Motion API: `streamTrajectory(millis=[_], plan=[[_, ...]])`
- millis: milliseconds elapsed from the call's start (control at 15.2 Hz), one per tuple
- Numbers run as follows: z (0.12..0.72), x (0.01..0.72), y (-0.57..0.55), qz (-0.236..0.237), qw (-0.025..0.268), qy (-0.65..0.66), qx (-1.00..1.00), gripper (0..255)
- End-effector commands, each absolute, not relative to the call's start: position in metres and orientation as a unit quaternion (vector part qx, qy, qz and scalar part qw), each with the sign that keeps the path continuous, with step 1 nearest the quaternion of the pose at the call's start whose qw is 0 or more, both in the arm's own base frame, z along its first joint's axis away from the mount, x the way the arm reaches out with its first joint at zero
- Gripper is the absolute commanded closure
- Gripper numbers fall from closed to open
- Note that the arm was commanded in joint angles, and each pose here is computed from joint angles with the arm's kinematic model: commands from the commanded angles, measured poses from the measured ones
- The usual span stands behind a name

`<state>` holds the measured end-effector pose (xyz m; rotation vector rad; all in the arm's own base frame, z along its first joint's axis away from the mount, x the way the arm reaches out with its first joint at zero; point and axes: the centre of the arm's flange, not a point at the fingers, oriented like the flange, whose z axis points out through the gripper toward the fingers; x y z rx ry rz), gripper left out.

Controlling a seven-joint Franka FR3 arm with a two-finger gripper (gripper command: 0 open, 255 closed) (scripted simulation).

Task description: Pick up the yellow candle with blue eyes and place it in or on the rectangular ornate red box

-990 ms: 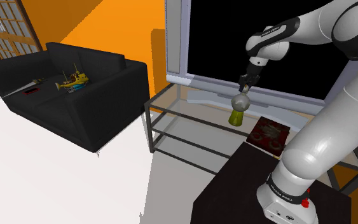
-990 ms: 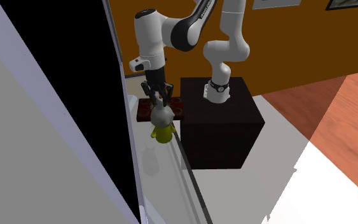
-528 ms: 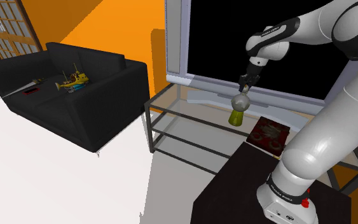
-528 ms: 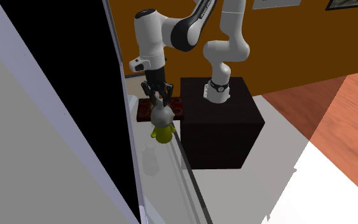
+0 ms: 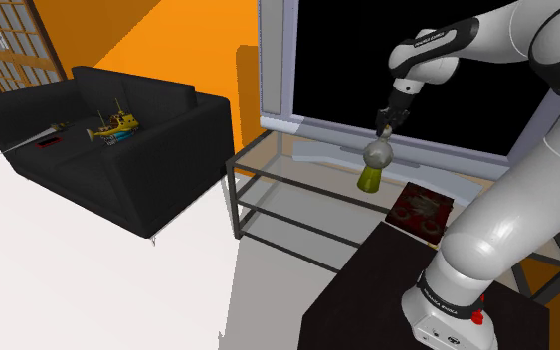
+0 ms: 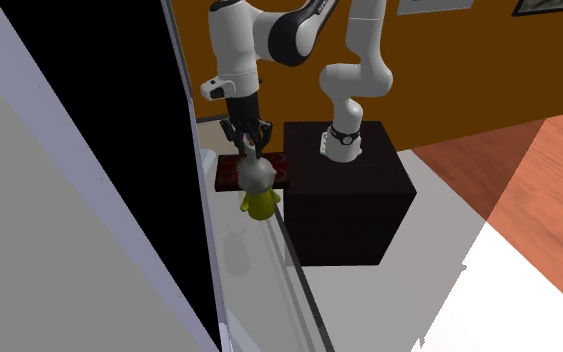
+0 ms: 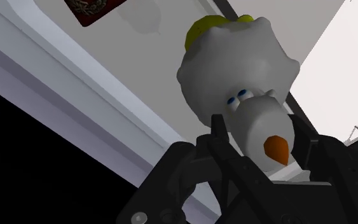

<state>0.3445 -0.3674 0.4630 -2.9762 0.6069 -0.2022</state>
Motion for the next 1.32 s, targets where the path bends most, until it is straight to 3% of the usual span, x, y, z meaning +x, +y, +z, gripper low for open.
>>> streamTrajectory(millis=[0, 990, 1254], plan=[[0.474, 0.346, -0.368, -0.067, 0.048, 0.199, -0.976, 255], [0.553, 0.346, -0.368, -0.067, 0.048, 0.199, -0.976, 255], [0.577, 0.299, -0.374, -0.067, 0.048, 0.199, -0.976, 255]])
